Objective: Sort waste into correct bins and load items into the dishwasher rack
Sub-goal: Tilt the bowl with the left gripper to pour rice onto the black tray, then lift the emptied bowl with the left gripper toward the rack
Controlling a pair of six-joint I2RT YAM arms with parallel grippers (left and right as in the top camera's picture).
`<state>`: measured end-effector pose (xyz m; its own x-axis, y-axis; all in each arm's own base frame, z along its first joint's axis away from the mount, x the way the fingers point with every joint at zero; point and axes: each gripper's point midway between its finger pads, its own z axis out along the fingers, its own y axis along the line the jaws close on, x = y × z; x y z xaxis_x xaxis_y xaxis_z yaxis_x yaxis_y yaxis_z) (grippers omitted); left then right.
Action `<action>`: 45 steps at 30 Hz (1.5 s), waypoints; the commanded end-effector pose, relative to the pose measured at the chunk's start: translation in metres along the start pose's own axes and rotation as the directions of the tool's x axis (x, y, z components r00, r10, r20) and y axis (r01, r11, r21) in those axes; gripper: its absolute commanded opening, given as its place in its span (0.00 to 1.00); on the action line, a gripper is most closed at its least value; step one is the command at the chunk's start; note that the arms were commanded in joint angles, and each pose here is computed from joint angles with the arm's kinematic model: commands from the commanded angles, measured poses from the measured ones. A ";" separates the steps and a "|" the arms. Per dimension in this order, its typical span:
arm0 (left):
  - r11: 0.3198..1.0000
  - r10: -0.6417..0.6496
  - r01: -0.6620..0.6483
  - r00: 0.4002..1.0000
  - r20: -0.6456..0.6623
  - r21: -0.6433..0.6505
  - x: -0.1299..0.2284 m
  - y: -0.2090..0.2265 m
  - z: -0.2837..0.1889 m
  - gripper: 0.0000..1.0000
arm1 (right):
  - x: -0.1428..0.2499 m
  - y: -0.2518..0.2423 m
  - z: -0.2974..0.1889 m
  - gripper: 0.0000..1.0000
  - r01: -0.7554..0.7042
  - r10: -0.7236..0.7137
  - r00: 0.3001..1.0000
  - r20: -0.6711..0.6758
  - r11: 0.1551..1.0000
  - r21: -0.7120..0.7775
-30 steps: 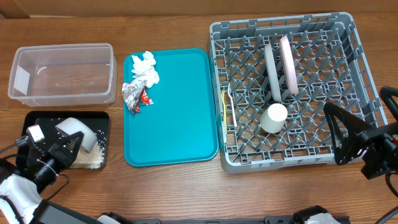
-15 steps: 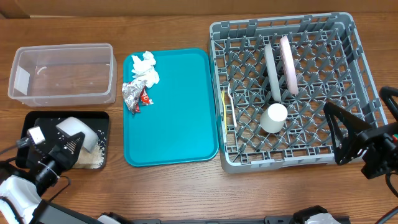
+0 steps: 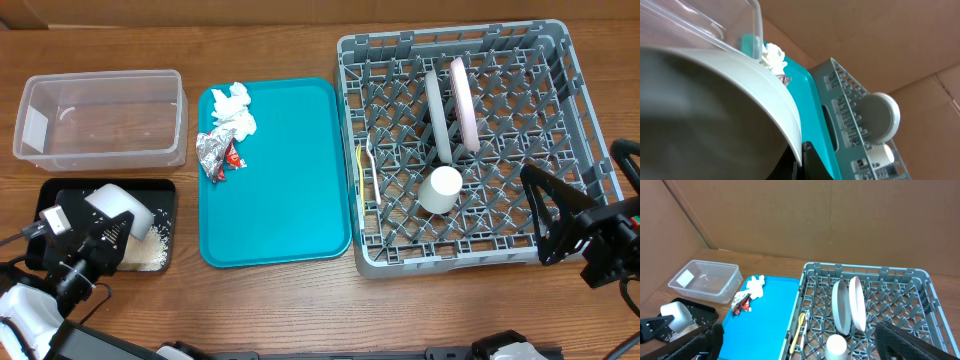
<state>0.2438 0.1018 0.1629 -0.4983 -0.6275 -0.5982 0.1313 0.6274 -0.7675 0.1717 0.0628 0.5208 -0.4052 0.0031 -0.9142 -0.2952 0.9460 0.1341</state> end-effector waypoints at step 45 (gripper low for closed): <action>0.720 0.489 -0.354 0.869 -0.075 0.597 -0.056 -0.342 0.138 0.04 | -0.001 -0.001 0.000 1.00 -0.004 0.004 1.000 0.004 1.000 0.008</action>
<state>0.3161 -0.1311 0.4315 -0.2278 -0.0772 -0.9706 0.8878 0.3930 -0.2397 0.1720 0.0628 0.5205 -0.4068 0.0026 -0.9135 -0.2946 0.9462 0.1339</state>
